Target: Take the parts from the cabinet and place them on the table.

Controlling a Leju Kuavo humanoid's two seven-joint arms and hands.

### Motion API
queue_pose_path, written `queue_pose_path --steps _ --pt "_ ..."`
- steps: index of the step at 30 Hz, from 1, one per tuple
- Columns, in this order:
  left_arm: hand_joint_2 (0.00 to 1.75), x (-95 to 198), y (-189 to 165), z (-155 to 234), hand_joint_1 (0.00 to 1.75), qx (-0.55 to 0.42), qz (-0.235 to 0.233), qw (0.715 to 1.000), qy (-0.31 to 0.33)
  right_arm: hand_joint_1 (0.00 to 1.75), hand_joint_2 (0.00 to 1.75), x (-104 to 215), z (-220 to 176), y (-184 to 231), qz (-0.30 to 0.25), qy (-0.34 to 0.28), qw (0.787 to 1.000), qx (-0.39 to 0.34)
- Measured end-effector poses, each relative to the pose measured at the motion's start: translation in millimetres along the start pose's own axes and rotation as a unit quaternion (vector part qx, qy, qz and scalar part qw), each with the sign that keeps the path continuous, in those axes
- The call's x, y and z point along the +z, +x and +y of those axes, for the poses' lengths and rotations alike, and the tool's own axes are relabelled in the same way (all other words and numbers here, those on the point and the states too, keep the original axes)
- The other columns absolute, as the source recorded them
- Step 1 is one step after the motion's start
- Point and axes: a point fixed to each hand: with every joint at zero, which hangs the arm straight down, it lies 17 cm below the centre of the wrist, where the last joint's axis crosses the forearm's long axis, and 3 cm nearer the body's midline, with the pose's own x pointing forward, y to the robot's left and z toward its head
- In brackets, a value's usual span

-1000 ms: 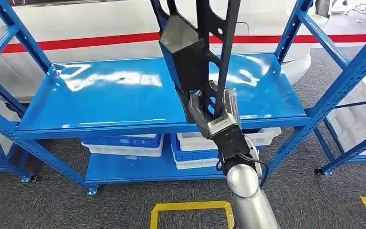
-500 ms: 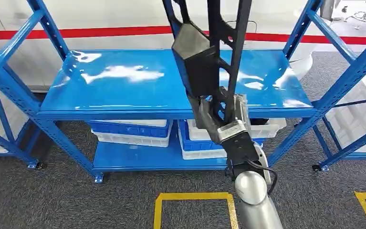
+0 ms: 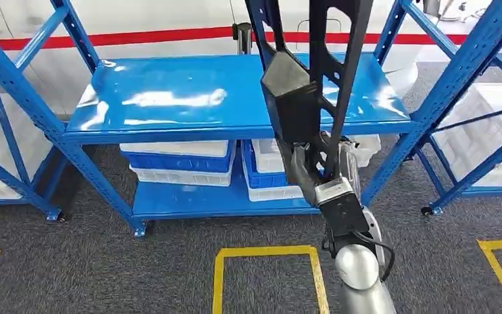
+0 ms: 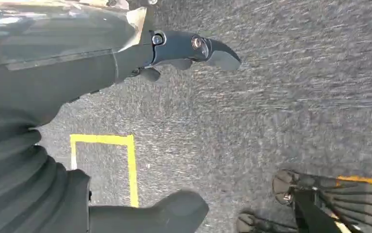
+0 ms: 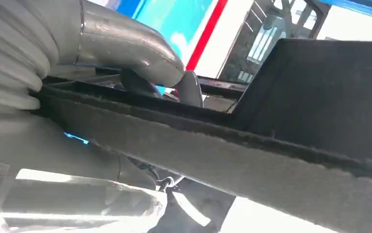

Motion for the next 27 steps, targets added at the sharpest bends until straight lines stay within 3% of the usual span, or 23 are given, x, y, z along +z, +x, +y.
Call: queue_pose_path --steps 27 --pt "1.75 -1 5 3 0.0 -0.024 -0.01 1.0 -0.001 1.71 1.75 28 -20 -8 0.018 -0.025 0.999 0.015"
